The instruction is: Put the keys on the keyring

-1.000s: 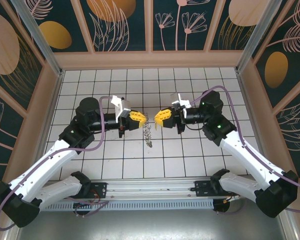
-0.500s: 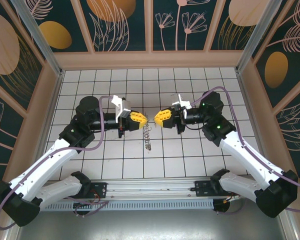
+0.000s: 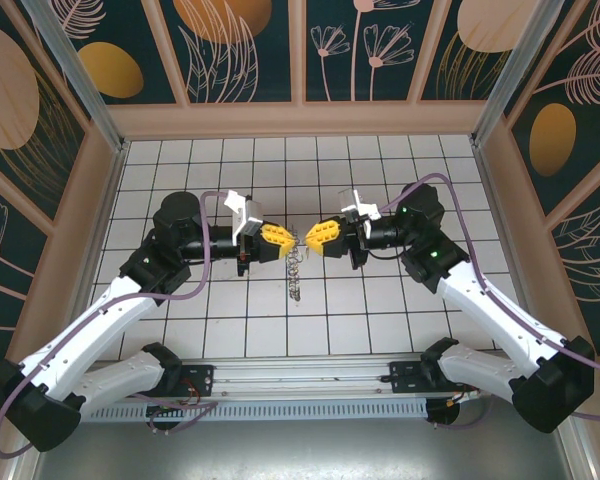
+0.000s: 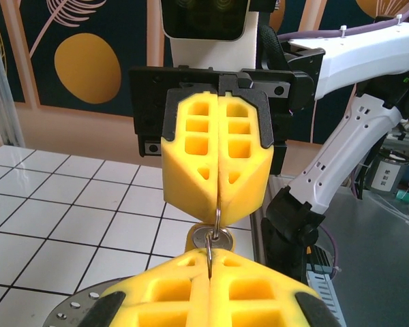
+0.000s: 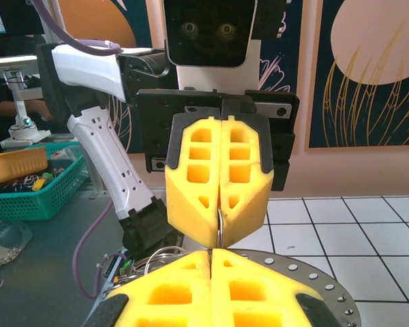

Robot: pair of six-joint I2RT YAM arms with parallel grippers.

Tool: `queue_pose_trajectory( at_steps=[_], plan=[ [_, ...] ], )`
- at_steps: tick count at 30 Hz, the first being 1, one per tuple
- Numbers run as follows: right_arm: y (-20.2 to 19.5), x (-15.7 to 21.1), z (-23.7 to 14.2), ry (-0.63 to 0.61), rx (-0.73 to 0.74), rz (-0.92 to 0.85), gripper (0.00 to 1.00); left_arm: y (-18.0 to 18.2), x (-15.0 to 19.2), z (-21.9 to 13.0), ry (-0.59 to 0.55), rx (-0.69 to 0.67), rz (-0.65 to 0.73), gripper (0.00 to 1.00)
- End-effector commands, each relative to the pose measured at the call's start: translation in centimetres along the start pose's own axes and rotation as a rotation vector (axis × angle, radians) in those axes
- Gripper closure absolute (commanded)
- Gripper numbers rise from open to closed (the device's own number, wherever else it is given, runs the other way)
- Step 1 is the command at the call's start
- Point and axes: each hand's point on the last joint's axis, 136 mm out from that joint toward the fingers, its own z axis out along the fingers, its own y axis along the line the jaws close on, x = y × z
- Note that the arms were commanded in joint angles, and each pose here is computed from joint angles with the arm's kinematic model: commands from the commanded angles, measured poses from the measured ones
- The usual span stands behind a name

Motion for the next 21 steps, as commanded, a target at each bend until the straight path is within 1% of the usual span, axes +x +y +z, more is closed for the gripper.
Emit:
queue_pose_trajectory(
  at_steps=[1, 14, 21],
  plan=[
    [0.68, -0.78, 0.28, -0.022, -0.038, -0.035, 1.0, -0.8, -2.67, -0.22, -0.064, 0.031, 0.065, 1.0],
    [0.65, -0.65, 0.45, -0.025, -0.04, -0.037, 1.0, -0.65, -2.52, -0.07, -0.066, 0.036, 0.056, 1.0],
    [0.04, -0.75, 0.37, -0.029, -0.001, -0.04, 1.0, -0.75, -2.53, -0.12, -0.065, 0.037, 0.06, 1.0]
  ],
)
